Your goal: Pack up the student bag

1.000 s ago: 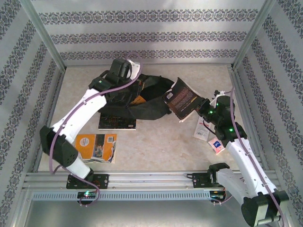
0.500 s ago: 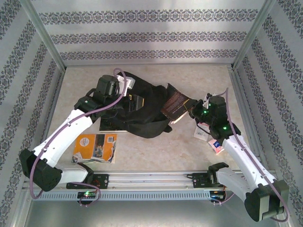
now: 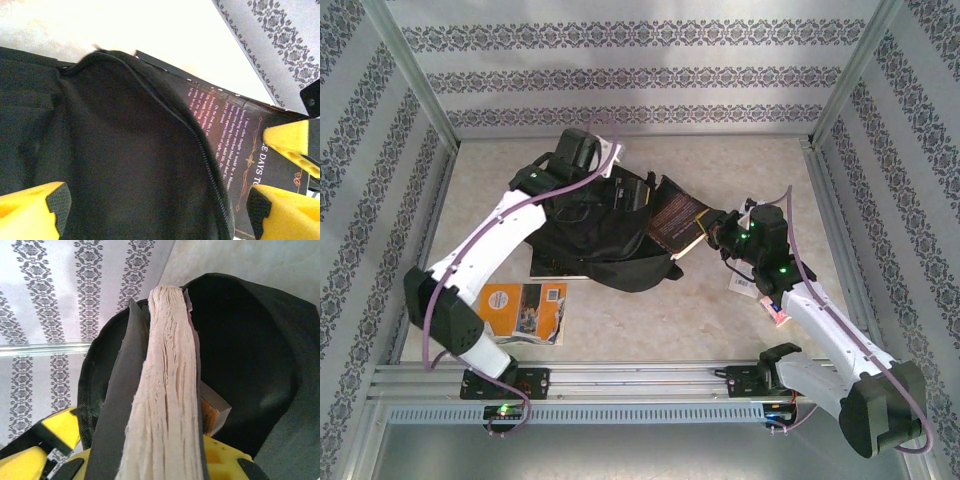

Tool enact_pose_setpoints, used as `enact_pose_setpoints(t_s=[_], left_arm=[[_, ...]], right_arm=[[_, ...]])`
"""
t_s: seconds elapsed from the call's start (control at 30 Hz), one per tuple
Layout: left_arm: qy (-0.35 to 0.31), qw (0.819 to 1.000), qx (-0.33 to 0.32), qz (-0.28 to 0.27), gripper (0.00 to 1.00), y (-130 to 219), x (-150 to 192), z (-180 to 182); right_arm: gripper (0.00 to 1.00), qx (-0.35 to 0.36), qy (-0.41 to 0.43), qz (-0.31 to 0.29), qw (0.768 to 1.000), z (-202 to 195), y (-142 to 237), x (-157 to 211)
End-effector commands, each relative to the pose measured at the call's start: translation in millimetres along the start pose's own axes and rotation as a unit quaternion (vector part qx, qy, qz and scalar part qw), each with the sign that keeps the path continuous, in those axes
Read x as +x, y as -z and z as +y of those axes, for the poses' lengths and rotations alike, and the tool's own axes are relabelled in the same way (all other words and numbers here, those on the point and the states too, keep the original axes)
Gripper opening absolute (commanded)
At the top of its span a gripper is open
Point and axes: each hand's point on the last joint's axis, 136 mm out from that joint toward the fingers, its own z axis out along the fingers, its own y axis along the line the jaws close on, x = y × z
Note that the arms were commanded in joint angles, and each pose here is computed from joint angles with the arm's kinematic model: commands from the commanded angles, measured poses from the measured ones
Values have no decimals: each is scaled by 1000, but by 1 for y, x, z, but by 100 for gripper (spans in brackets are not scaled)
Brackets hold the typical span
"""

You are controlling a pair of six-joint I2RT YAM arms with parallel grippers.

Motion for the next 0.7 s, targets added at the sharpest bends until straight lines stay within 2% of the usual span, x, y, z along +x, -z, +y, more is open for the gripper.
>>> enact_pose_setpoints(t_s=[0.0, 0.13, 0.23, 0.3, 0.43, 0.5, 0.53, 0.67], left_arm=[[-27, 999, 13, 43, 92, -7, 11, -21], [-36, 997, -4, 72, 92, -25, 19, -22], [-34, 996, -30, 81, 88, -33, 23, -12], [-37, 994, -54, 85, 77, -36, 24, -2], [-48, 990, -89, 94, 43, -43, 23, 12], [-56, 989, -92, 97, 18, -45, 20, 12], [-60, 989, -97, 94, 0, -43, 16, 13], [-82, 989, -117, 46, 0, -15, -12, 9]], right_arm=[[0, -80, 29, 4, 996, 47, 9, 4], [0, -81, 30, 13, 996, 47, 7, 8], [0, -81, 29, 15, 996, 46, 6, 8], [0, -83, 30, 17, 996, 46, 6, 9], [0, -84, 33, 19, 996, 47, 6, 9], [0, -84, 36, 20, 996, 49, 6, 10], [0, -83, 39, 21, 996, 49, 7, 11], [0, -45, 54, 23, 997, 31, 11, 14]])
